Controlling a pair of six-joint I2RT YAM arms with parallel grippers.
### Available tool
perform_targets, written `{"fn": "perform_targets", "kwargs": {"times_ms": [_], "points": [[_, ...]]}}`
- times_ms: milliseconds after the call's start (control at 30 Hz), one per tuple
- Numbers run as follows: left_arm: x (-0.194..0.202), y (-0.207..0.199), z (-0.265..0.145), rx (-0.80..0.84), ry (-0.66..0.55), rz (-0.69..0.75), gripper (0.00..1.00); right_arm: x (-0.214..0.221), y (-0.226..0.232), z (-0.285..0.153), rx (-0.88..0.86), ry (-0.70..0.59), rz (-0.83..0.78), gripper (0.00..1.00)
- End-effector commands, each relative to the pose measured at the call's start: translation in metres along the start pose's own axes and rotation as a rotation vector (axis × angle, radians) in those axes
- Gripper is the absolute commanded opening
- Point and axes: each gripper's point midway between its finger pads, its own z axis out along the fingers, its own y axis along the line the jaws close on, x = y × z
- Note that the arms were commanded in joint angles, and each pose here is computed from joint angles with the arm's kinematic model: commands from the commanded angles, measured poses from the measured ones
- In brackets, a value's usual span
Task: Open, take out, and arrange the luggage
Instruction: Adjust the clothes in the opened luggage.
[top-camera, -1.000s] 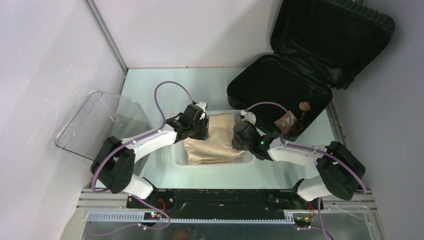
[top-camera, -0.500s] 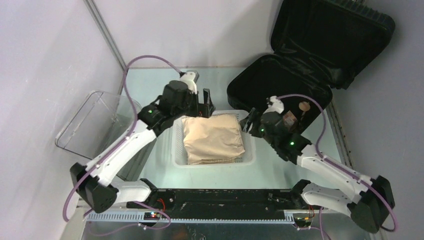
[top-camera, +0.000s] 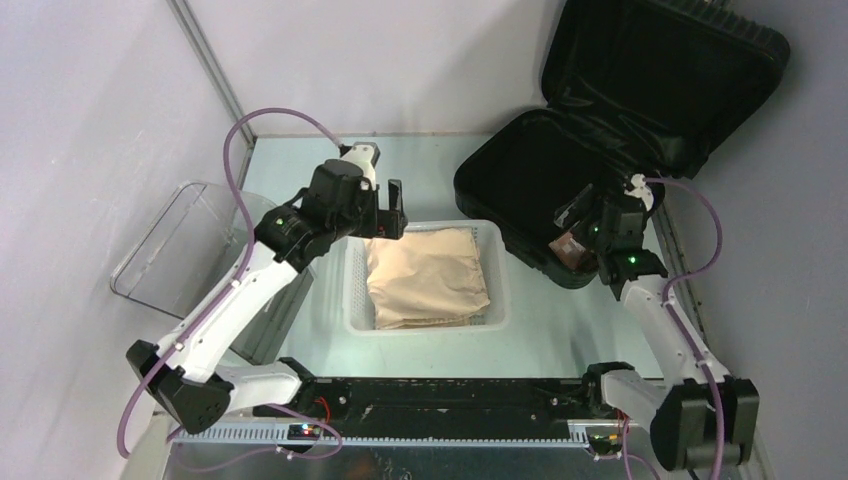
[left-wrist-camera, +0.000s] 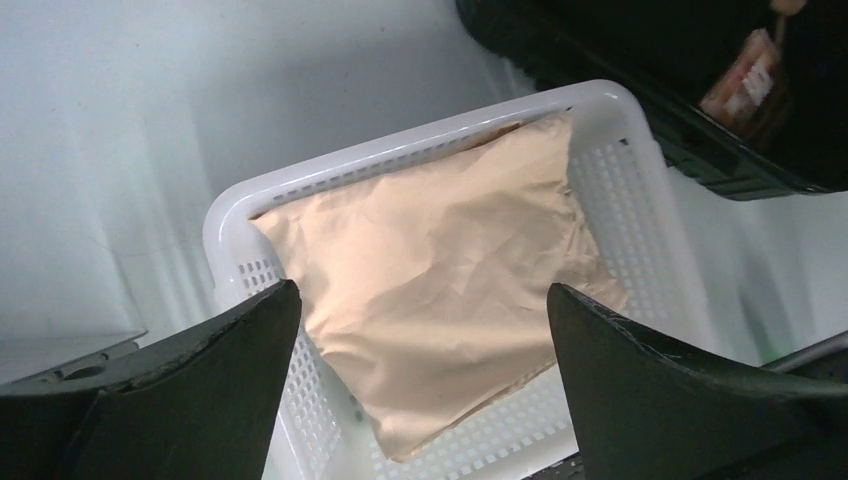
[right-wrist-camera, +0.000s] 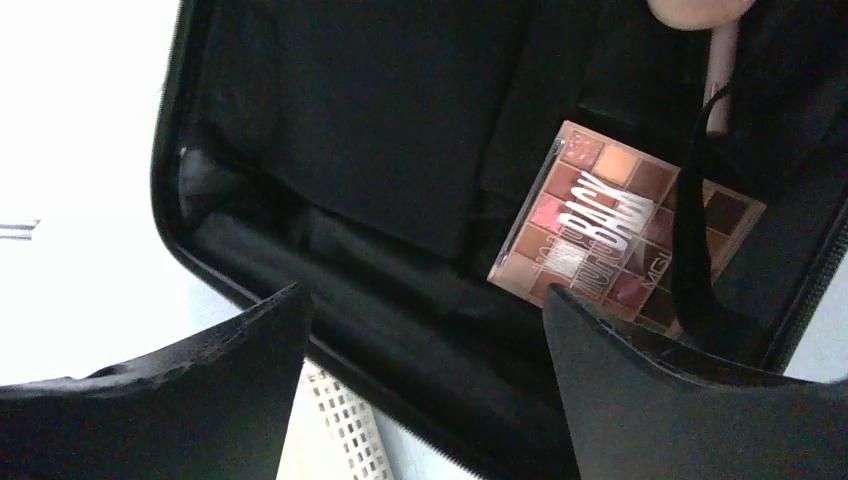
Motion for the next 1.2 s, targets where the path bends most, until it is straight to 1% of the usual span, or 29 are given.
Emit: {"fn": "perform_targets", "kwargs": {"times_ms": [0,33,67,133,200,333,400,433,467,500,533,567,600,633,667,700,733,767,800,833,867,1000,1167], "points": [[-0.005,0.004,-0.004,-0.001,0.020,0.039,1.00,-0.016,0.007,0.018,-0.083,0.015,0.016,0.82],[-0.007,0.002,-0.003,0.012,0.015,0.041,1.00,-0.024,-0.004,0.026,-0.058,0.002,0.038,0.80],[-0.006,-0.001,-0.002,0.025,0.018,0.047,1.00,-0.028,-0.006,0.029,-0.058,0.001,0.047,0.77],[-0.007,-0.005,0.001,0.045,0.024,0.058,0.99,-0.036,-0.014,0.039,-0.043,-0.007,0.062,0.73],[-0.007,-0.012,0.003,0.084,0.035,0.076,0.98,-0.039,-0.022,0.055,-0.022,0.006,0.064,0.72],[-0.018,-0.028,0.006,0.162,0.008,0.100,0.94,-0.049,-0.027,0.076,-0.006,0.026,0.061,0.70],[-0.027,-0.035,0.009,0.185,-0.011,0.105,0.94,-0.053,-0.027,0.085,0.001,0.030,0.056,0.73],[-0.029,-0.037,0.014,0.187,-0.008,0.108,0.94,-0.054,-0.028,0.087,0.005,0.031,0.053,0.75],[-0.038,-0.041,0.014,0.199,-0.030,0.109,0.94,-0.056,-0.029,0.092,0.017,0.034,0.047,0.80],[-0.039,-0.043,0.021,0.199,-0.023,0.113,0.94,-0.057,-0.030,0.095,0.022,0.036,0.045,0.81],[-0.049,-0.047,0.021,0.210,-0.048,0.114,0.94,-0.059,-0.029,0.099,0.023,0.038,0.041,0.82],[-0.050,-0.049,0.030,0.208,-0.042,0.116,0.93,-0.059,-0.028,0.101,0.015,0.044,0.039,0.82],[-0.062,-0.053,0.032,0.214,-0.072,0.114,0.92,-0.061,-0.026,0.106,0.009,0.048,0.036,0.80],[-0.062,-0.054,0.043,0.206,-0.065,0.113,0.91,-0.060,-0.024,0.108,0.001,0.055,0.037,0.79],[-0.074,-0.058,0.043,0.215,-0.094,0.111,0.91,-0.062,-0.023,0.112,-0.003,0.058,0.036,0.77],[-0.072,-0.060,0.055,0.216,-0.079,0.113,0.91,-0.065,-0.020,0.113,-0.011,0.056,0.036,0.76],[-0.083,-0.065,0.056,0.227,-0.102,0.113,0.91,-0.062,-0.022,0.117,-0.007,0.065,0.042,0.74],[-0.081,-0.068,0.068,0.231,-0.083,0.113,0.91,-0.062,-0.022,0.121,-0.003,0.068,0.051,0.73],[-0.090,-0.072,0.069,0.241,-0.102,0.113,0.90,-0.062,-0.022,0.123,-0.006,0.066,0.055,0.72],[-0.087,-0.074,0.081,0.241,-0.081,0.111,0.90,-0.060,-0.023,0.127,-0.001,0.072,0.069,0.71],[-0.095,-0.078,0.082,0.249,-0.094,0.109,0.90,-0.061,-0.023,0.130,-0.004,0.069,0.074,0.70],[-0.094,-0.087,0.114,0.269,-0.073,0.100,0.89,-0.055,-0.028,0.143,0.013,0.083,0.101,0.69],[-0.094,-0.098,0.139,0.309,-0.078,0.082,0.89,-0.050,-0.025,0.165,-0.026,0.092,0.122,0.61]]}}
